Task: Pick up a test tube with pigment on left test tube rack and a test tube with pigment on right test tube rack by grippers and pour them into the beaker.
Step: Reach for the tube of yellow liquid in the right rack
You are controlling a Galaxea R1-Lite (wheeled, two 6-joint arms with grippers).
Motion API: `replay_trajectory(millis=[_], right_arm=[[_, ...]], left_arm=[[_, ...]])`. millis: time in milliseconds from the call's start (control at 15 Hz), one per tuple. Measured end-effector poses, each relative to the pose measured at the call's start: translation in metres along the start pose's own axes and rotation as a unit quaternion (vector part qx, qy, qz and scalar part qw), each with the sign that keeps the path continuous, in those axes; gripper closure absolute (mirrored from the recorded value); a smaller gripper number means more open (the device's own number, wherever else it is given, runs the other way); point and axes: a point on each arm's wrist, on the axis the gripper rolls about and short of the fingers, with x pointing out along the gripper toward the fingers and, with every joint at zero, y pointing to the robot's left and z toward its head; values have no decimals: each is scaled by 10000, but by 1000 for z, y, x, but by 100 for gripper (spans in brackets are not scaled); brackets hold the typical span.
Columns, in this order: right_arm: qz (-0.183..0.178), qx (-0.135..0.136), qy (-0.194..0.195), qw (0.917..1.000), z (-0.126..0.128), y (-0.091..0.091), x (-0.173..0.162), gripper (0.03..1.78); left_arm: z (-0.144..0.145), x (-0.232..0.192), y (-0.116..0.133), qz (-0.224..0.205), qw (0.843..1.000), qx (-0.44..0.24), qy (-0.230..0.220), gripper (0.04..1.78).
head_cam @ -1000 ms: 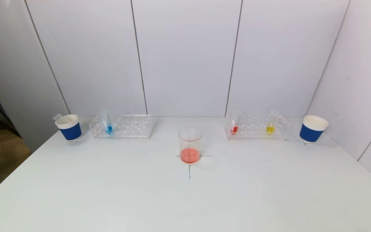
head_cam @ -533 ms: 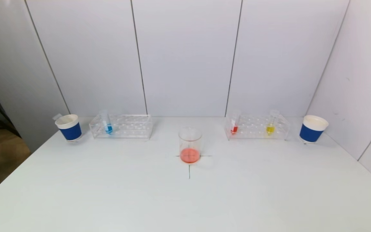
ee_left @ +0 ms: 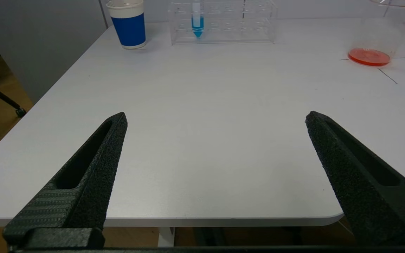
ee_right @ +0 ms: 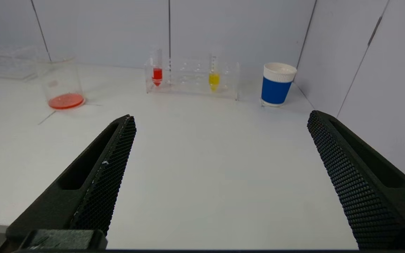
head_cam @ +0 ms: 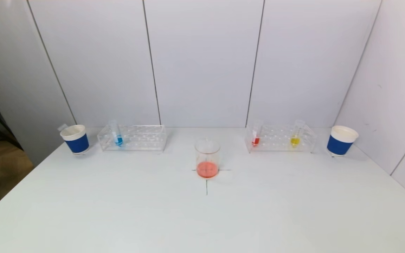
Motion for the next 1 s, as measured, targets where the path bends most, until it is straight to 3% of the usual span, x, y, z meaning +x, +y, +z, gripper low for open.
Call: replay_trajectory(millis=[333, 600, 800, 1000], right_arm=[[13, -19, -252, 9997, 106, -6, 25, 4], [-29, 44, 31, 10000, 170, -12, 94, 4], [-87, 96, 325, 9994, 178, -15, 156, 4], [-149, 245, 506, 9983, 157, -12, 219, 4]], left_arm=[[0, 0, 0, 4, 10000, 0, 2, 5], [0, 0, 0, -2, 10000, -2, 2, 5], [0, 0, 0, -2, 10000, 0, 2, 5], [0, 0, 0, 0, 10000, 0, 2, 5]])
